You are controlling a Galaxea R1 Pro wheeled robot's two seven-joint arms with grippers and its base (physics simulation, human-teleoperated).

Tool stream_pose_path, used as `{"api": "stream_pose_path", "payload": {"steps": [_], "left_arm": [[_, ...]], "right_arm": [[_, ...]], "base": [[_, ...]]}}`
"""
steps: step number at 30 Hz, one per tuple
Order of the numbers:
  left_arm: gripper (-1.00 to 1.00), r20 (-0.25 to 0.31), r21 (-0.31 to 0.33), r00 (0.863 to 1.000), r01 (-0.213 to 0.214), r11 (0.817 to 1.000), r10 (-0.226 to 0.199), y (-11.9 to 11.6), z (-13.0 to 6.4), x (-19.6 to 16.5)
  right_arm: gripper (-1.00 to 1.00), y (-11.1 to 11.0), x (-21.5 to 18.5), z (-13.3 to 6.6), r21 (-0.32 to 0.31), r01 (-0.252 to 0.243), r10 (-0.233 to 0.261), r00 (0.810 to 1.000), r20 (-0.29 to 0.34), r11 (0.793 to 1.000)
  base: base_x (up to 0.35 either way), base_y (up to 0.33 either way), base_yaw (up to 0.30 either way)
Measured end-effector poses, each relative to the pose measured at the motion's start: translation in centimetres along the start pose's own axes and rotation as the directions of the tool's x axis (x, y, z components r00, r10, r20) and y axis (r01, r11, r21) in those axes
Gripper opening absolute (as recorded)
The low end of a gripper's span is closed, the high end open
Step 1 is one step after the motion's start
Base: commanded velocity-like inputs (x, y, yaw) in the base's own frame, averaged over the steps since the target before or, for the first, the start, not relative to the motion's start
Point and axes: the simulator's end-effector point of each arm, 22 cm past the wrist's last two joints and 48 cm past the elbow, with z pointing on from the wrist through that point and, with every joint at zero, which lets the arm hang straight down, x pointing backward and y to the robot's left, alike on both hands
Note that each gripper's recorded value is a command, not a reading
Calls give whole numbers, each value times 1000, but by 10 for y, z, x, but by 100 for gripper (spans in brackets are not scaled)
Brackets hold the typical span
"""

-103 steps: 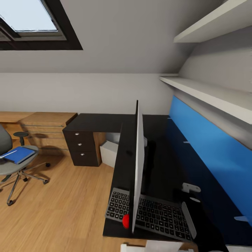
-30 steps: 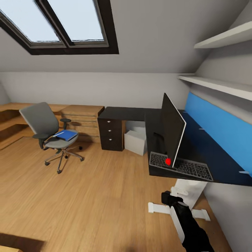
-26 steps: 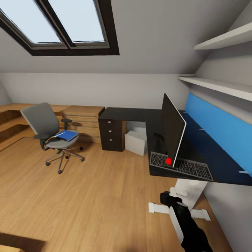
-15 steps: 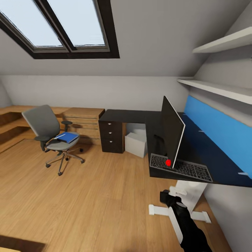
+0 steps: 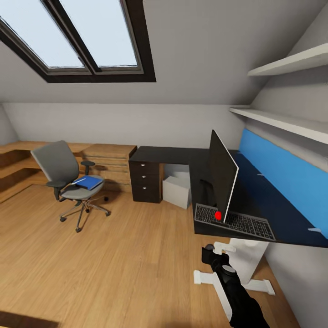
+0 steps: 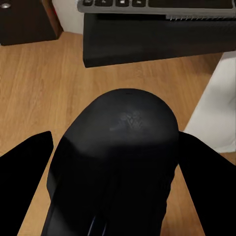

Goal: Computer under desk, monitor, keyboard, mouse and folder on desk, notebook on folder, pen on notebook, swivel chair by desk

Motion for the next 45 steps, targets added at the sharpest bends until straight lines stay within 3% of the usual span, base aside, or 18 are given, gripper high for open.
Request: {"api": "stream_pose_path", "payload": {"steps": [6,14,34,39,45], "left_arm": [[100,-2,7,1000,3,1000,-3,-2,1,-9],[100,76,8,997,12,1000,-12,-2,-1,-19],[100,104,7,994,13,1000,-14,-1,-3,-20],[100,105,8,994,13,1000,-13,-2,-3,-20],[100,104,8,994,13,1000,-14,-2,-3,-20]], "right_arm": [[-100,2,-3,-2,-3,0,0,1000,7,1000],[-100,10,-3,-3,-20,17,-16,1000,10,1000],[-100,12,-6,-3,-24,15,-14,999,32,1000],[-100,9,2,-1,-22,21,-21,1000,19,1000],[-100,8,-1,-1,-21,18,-17,999,49,1000]], "base": [[0,0,179],[0,110,112],[100,280,2],[287,100,0],[328,11,0]]}}
